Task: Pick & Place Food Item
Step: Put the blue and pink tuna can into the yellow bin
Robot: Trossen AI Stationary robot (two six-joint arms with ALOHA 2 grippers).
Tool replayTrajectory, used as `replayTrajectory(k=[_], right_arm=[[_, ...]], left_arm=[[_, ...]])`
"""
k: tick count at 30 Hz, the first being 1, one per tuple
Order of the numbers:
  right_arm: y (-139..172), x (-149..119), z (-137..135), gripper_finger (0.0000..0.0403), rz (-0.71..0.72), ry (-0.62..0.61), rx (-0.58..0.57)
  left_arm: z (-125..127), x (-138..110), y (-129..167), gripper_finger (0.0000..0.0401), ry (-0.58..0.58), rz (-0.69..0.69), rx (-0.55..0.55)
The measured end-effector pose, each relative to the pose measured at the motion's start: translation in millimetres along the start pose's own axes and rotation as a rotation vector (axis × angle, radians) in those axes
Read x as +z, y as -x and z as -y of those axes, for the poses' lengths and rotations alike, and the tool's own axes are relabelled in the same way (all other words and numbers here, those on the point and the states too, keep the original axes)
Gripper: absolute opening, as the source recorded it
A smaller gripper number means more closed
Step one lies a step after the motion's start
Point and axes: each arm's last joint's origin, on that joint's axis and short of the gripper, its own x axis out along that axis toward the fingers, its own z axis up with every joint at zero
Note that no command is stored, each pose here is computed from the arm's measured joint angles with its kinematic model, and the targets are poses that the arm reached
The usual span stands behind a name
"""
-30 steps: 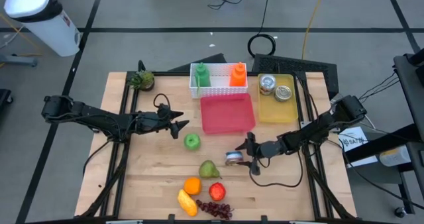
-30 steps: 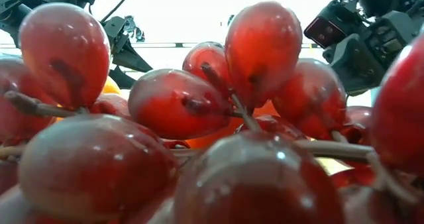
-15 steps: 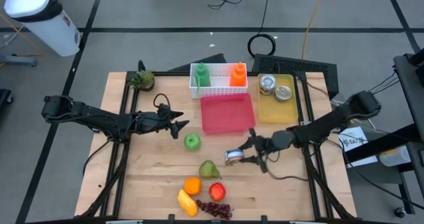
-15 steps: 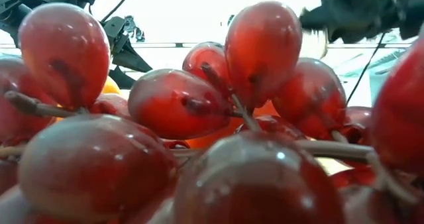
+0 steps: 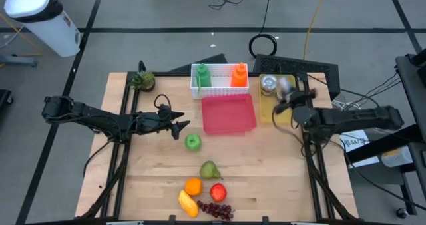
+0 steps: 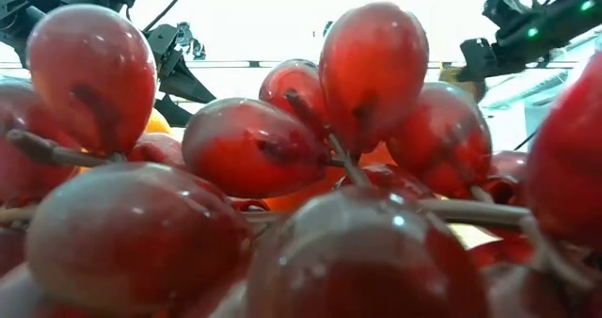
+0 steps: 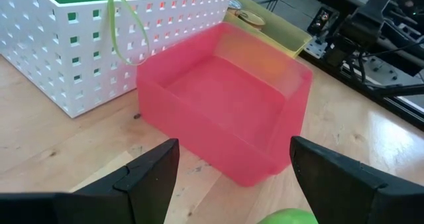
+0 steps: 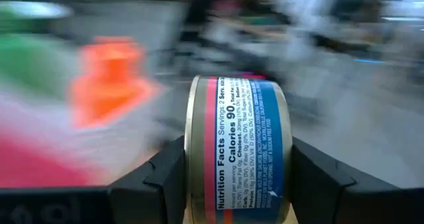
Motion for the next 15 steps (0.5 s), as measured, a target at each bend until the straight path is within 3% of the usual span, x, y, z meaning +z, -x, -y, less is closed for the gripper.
replayTrajectory(k=[2,4,11,15], right_arm=[[-6.2,-1.9,11.4,0.0190,-0.017,0.000,-0.112],[-13.4,-4.0,19.2,0.0190,-0.055,-0.023,-0.149],[-40.7,-23.2,40.4,0.0190,-0.336,-0.151,-0.124],[-54.5,-27.1,53.5,0.0190,-0.429,-0.240,-0.100]], left_arm=[[-0.1,0.0,0.0,0.0301,-0.002,0.000,0.001],[0.0,0.0,0.0,0.0301,-0.002,0.000,0.001],[0.0,-0.1,0.0,0.0301,0.012,0.000,0.001],[-0.1,0.0,-0.1,0.0301,0.012,0.000,0.001]])
